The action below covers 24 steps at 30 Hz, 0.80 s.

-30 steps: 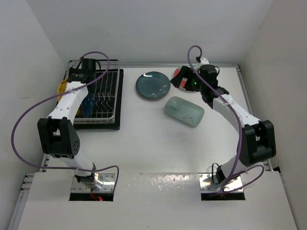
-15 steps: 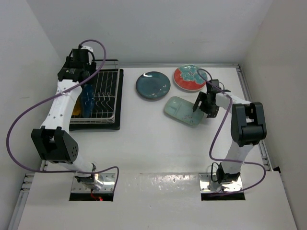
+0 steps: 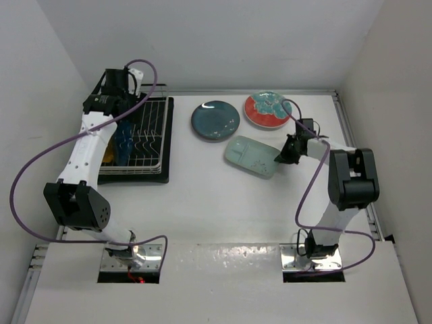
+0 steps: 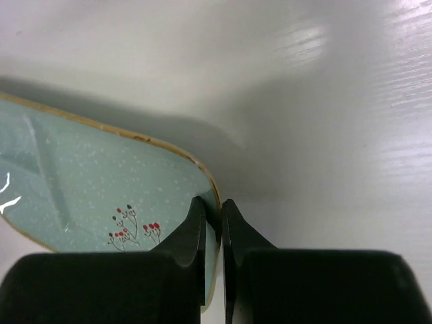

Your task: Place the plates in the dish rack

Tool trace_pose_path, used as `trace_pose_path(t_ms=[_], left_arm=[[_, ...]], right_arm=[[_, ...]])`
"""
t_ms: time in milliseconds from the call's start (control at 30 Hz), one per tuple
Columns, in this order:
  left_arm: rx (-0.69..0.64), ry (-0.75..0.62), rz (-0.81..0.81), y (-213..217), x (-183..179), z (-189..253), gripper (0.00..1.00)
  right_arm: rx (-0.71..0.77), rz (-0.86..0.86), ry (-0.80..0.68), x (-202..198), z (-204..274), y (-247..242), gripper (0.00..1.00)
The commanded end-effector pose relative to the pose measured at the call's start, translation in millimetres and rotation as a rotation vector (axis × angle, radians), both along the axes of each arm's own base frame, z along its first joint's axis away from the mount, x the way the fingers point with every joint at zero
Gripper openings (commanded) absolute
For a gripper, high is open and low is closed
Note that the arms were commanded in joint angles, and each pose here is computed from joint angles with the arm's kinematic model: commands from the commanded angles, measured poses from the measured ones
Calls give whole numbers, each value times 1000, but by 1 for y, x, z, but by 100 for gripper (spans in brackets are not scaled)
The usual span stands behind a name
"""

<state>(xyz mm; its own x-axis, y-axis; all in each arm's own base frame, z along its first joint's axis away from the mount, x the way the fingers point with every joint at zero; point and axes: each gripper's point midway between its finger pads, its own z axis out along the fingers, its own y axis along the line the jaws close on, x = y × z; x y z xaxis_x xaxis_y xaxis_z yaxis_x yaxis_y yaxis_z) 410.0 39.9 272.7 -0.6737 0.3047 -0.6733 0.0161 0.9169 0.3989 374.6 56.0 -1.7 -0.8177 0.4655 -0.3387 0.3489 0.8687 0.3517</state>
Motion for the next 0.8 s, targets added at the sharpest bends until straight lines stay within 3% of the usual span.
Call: trace_pose_path(t_ms=[0, 167, 300, 567, 767], left_arm=[[-66, -23, -236, -47, -8, 26, 82], [-145, 59, -474, -96, -17, 16, 86], [-196, 108, -638, -135, -28, 11, 88], [-375, 176, -933, -227, -51, 9, 94], [-366, 221, -916, -242, -45, -12, 91]], right_arm=[[-130, 108, -109, -7, 22, -15, 0], [-144, 378, -535, 14, 133, 17, 0], [1, 723, -763, 6, 223, 92, 0], [240, 1003, -945, -6, 291, 201, 0], [454, 1034, -1036, -7, 324, 239, 0]])
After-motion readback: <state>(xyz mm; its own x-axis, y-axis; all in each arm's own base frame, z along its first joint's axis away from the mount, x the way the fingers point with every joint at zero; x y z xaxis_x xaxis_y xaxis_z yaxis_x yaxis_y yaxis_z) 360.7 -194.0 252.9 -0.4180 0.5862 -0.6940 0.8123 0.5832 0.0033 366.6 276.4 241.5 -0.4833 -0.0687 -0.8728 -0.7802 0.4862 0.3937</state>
